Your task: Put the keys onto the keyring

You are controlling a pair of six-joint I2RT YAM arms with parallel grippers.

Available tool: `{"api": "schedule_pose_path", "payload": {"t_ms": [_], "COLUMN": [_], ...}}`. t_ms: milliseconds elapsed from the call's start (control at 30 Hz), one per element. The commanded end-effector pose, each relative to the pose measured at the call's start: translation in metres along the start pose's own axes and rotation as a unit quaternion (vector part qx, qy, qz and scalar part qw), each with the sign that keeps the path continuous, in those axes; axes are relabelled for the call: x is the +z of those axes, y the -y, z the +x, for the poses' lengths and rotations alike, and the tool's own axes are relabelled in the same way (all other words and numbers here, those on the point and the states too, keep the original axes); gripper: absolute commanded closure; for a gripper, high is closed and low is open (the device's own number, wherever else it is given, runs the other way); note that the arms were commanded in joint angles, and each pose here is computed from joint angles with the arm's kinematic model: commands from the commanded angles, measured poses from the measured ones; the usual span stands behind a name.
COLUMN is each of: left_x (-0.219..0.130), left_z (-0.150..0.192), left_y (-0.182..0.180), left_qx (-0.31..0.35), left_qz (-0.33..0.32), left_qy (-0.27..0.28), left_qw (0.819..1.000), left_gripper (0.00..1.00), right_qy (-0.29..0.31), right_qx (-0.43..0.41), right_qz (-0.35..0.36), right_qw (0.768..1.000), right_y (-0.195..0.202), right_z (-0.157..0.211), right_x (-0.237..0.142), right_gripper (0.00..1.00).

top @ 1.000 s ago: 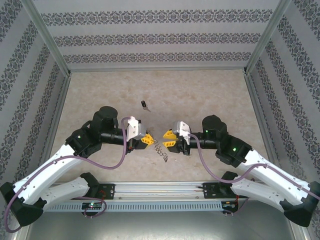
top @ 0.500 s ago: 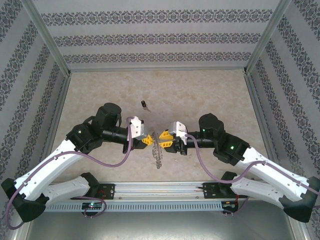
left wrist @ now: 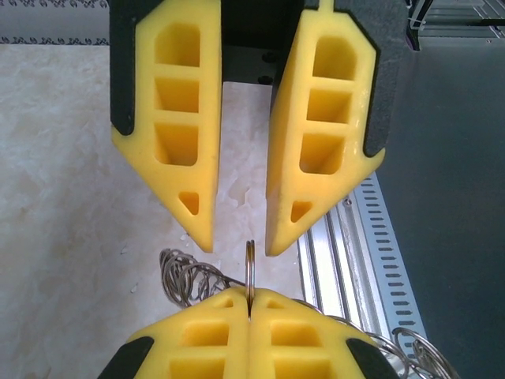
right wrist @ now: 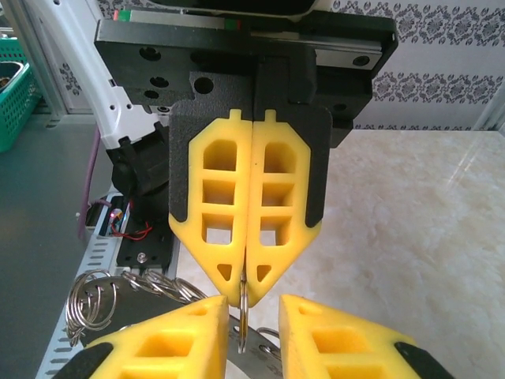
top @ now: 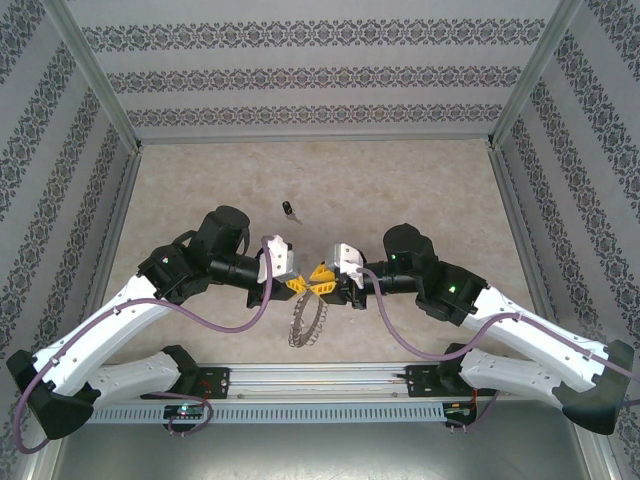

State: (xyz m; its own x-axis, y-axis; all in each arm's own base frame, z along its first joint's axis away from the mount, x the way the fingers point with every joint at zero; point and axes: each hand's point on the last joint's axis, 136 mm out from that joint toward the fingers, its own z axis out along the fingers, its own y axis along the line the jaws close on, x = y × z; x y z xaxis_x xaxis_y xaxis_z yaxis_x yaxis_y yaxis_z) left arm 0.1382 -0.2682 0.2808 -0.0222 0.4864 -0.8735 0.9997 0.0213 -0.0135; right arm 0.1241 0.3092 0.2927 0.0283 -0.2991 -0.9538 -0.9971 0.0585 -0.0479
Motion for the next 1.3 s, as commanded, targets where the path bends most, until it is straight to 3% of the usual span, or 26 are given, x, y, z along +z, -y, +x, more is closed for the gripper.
{"api": "schedule_pose_path", "payload": {"t_ms": [0, 467, 900, 1267], "left_x": [-0.007, -0.006, -0.006, -0.007], "left_z": [-0.013, -0.014, -0.029, -0.033], "left_y": [0.006, 0.004, 0.002, 0.003], "left_qx": [0.027, 0.029, 0.017, 0.015], "left_qz": [0.002, -0.006, -0.02, -0.02], "left_qy": [0.011, 0.014, 0.084, 0.112], "left_qw": [1.0, 0.999, 0.996, 0.993], "left_gripper": [1.0, 1.0, 1.0, 1.0], "right_qy": [0.009, 0.001, 0.011, 0.008], "right_qx": [-0.017, -0.015, -0.009, -0.007], "right_qz": [0.002, -0.003, -0.008, 0.0], "right_qw": [1.0, 1.0, 1.0, 1.0], "right_y": [-0.003, -0.004, -0.01, -0.007], "right_z": [-0.01, -0.006, -0.005, -0.004], "right_x": [-0.005, -0.003, -0.008, -0.006], "right_gripper": [0.73, 0.76, 0.74, 0.75]}}
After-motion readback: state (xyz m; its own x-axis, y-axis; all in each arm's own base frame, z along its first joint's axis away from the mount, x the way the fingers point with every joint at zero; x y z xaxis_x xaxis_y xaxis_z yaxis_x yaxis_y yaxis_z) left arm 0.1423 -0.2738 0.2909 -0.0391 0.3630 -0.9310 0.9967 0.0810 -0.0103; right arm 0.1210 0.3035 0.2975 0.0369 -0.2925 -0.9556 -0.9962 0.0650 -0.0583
